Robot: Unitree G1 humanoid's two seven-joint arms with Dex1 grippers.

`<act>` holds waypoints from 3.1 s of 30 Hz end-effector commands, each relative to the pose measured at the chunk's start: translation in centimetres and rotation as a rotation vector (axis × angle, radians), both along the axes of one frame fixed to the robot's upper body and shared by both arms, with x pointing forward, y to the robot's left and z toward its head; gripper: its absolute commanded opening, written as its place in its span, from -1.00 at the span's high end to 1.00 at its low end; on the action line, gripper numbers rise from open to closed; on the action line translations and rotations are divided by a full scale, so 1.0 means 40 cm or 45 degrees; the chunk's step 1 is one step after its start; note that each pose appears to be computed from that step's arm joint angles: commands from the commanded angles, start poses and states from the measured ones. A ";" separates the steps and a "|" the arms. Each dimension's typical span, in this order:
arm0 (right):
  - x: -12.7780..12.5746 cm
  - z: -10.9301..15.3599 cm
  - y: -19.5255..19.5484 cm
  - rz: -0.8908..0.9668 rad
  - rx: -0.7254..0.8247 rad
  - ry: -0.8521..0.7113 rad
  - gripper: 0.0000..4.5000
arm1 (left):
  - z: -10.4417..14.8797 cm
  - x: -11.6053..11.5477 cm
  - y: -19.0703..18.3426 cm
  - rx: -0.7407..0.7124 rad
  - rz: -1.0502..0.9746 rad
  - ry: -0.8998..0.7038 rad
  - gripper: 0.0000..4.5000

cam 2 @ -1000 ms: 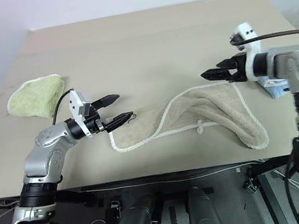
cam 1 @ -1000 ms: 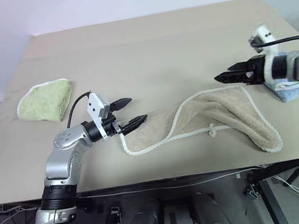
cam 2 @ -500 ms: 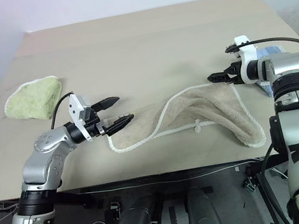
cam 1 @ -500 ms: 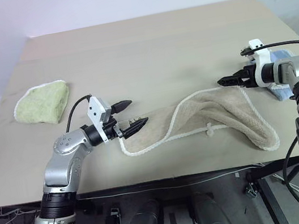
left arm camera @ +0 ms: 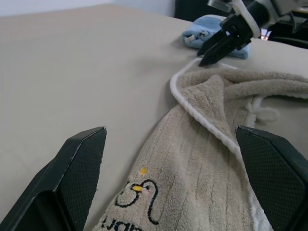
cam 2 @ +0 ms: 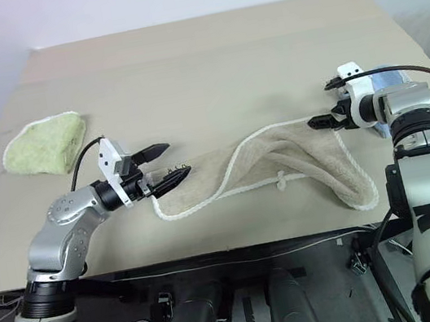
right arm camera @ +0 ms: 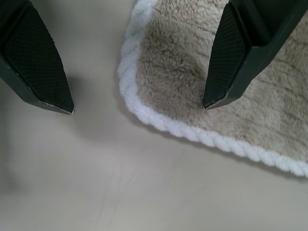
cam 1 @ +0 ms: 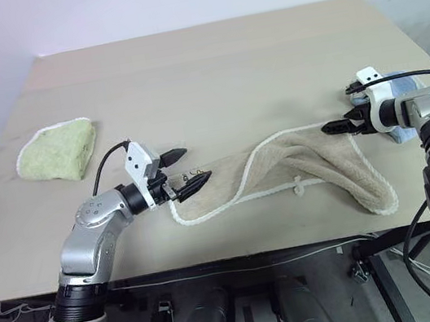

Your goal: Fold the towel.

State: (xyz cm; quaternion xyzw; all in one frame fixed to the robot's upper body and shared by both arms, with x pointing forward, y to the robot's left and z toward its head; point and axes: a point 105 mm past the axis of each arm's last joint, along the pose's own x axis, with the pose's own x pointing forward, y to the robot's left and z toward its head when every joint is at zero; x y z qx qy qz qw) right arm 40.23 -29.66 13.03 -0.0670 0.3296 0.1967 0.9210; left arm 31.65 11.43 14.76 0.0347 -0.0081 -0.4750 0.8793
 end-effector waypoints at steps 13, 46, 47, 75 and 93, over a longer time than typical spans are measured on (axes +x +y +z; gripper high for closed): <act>-0.003 -0.036 0.032 0.024 0.048 0.065 0.41 | 0.032 0.000 0.014 0.047 0.030 -0.071 -1.00; 0.010 0.411 0.222 0.352 0.261 -0.850 1.00 | 0.040 -0.005 0.030 0.057 0.032 -0.074 -1.00; 0.013 0.436 0.226 0.326 0.275 -0.896 1.00 | 0.037 -0.009 0.025 0.057 0.017 -0.063 -1.00; 0.061 0.660 0.290 0.216 0.382 -1.259 1.00 | -0.144 -0.015 -0.014 0.299 0.199 -0.012 -1.00; 0.055 0.636 0.292 0.248 0.384 -1.206 1.00 | -0.089 0.004 -0.025 0.462 0.092 -0.111 -1.00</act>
